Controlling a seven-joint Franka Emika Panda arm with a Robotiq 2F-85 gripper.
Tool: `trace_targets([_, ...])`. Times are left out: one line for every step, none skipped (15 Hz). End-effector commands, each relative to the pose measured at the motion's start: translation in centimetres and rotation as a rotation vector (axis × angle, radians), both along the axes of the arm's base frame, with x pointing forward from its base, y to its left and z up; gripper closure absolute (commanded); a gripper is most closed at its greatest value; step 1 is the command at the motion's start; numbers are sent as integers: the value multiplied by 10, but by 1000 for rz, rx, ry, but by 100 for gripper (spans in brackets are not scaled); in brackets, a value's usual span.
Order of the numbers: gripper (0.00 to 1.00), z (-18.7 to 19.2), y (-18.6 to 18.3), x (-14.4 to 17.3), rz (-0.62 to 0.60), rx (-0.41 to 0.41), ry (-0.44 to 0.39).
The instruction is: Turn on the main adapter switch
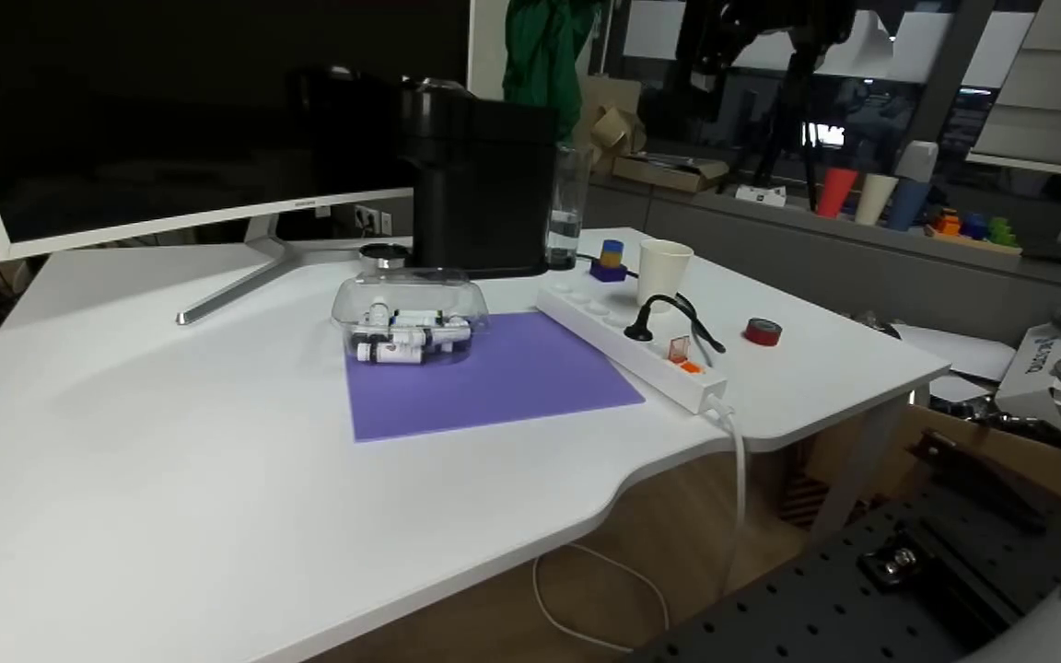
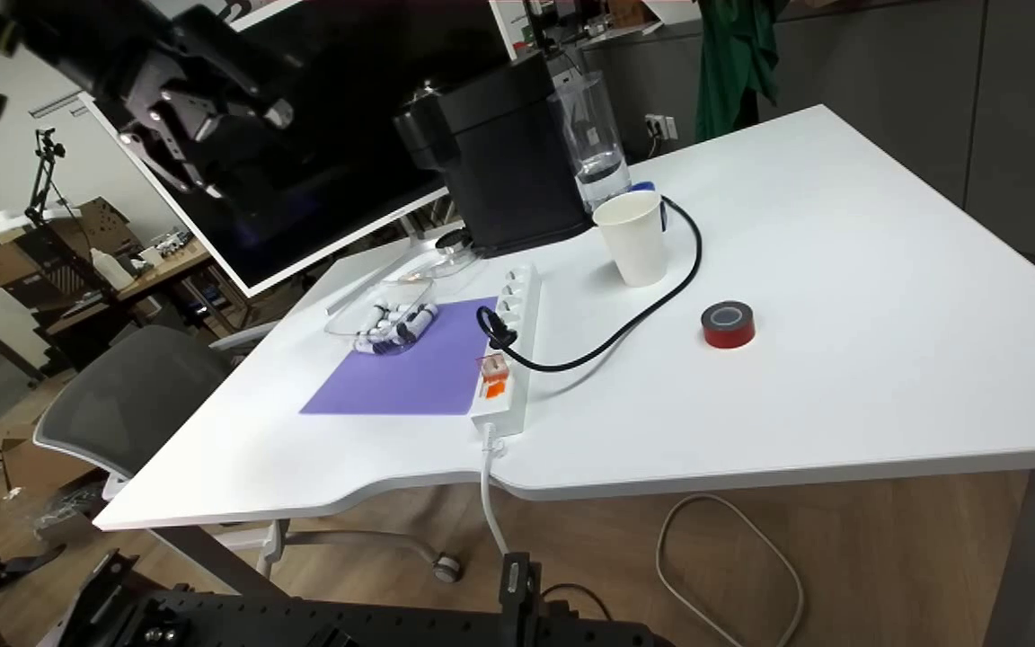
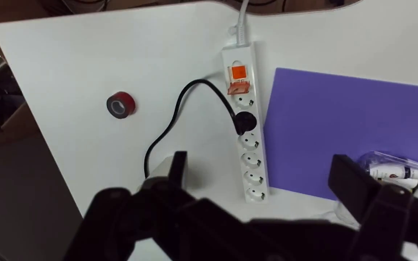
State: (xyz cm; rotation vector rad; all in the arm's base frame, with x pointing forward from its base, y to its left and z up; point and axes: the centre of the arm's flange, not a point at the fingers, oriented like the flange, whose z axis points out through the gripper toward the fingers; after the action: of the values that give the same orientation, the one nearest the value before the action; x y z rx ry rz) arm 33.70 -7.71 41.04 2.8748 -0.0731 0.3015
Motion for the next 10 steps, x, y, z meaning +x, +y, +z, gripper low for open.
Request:
trace_targets([26,-27,-34,31,97,50,-53])
trace_targets([33,-34,-39,38,115,73,-71])
trace_targets([40,-44,-43,44,128,97,-80])
trace_targets([49,-52,-46,48,139,113,-83])
trace_targets([55,-61,-49,52,149,130,-81])
trace_targets([61,-70,-51,54,156,148,-77])
trace_targets([69,-79,-53,56,158,164,-70])
trace_targets([75,-88,-55,58,158,177,-57])
trace_targets([81,-96,-56,60,160,191,-46])
trace_targets([89,-104,-58,61,156,202,-34])
